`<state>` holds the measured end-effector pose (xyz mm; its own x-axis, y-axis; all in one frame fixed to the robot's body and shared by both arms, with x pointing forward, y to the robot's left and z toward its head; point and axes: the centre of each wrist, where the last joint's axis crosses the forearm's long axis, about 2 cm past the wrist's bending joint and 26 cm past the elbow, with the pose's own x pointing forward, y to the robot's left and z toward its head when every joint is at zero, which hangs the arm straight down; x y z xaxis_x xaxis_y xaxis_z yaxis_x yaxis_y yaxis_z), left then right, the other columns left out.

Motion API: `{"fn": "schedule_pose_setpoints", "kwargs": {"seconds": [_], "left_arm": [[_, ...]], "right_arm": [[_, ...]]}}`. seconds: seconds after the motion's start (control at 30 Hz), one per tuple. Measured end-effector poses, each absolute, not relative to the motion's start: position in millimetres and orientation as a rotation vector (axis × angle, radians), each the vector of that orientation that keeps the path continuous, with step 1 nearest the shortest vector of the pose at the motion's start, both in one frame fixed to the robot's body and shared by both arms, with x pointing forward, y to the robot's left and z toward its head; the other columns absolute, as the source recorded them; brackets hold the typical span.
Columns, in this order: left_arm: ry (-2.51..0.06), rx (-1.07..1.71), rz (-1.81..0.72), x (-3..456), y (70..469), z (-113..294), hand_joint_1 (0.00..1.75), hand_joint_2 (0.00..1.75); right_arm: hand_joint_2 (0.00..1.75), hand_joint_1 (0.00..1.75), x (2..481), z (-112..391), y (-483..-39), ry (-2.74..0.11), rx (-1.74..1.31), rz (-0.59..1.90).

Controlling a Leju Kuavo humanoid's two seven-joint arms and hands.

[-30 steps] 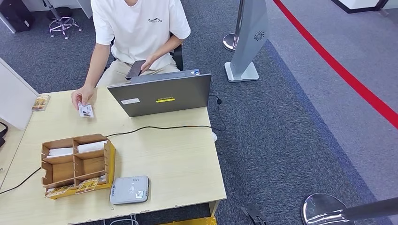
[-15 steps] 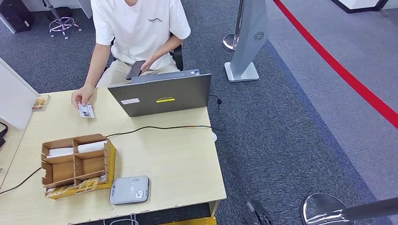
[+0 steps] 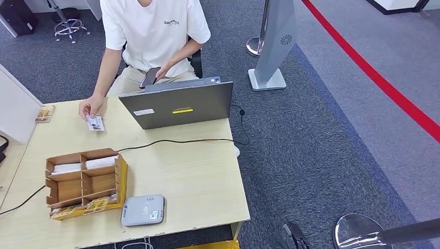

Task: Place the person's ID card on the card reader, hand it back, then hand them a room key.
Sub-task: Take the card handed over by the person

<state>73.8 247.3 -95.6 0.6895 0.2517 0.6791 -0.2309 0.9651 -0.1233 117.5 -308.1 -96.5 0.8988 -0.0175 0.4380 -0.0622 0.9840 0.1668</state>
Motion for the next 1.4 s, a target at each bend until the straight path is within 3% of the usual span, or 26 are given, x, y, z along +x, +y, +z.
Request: {"fn": "schedule_pose_setpoints", "kwargs": {"seconds": [0.17, 0.3, 0.43, 0.57, 0.63, 0.7, 0.83, 0.9, 1.1, 1.4], "left_arm": [[-0.778, -0.002, 0.238, 74, 248, -96, 0.0, 1.75], [-0.854, 0.085, -0.013, 71, 249, -92, 0.0, 1.75], [-0.977, -0.027, -0.194, 56, 248, -80, 0.0, 1.75], [-1.016, -0.067, -0.174, 28, 242, -59, 0.0, 1.75], [-1.06, 0.04, -0.022, 21, 245, -38, 0.0, 1.75], [-1.097, 0.283, 0.323, 31, 268, -22, 0.0, 1.75], [-0.775, 0.754, 1.198, 29, 326, -14, 0.0, 1.75], [-0.727, 0.766, 1.308, 23, 336, -14, 0.0, 1.75], [-0.821, 0.685, 1.138, 39, 334, -19, 0.0, 1.75], [-0.762, 0.491, 0.938, 50, 311, -44, 0.0, 1.75]], "right_arm": [[0.0, 0.0, 117, -97, -308, -0.45, 0.176, 0.03], [0.0, 0.0, 123, -95, -306, -0.409, 0.127, 0.092], [0.0, 0.0, 130, -93, -308, -0.4, 0.122, 0.136], [0.0, 0.0, 131, -93, -312, -0.416, 0.108, 0.111], [0.87, 0.0, 120, -96, -318, -0.436, 0.087, 0.029], [1.75, 0.0, 96, -101, -327, -0.469, 0.068, -0.087], [0.0, 0.0, 53, -108, -335, -0.487, 0.028, -0.18], [0.0, 0.0, 38, -110, -337, -0.459, 0.013, -0.187], [0.0, 0.0, 23, -111, -337, -0.402, -0.005, -0.196], [0.0, 0.0, 13, -112, -335, -0.347, -0.021, -0.159]]}}
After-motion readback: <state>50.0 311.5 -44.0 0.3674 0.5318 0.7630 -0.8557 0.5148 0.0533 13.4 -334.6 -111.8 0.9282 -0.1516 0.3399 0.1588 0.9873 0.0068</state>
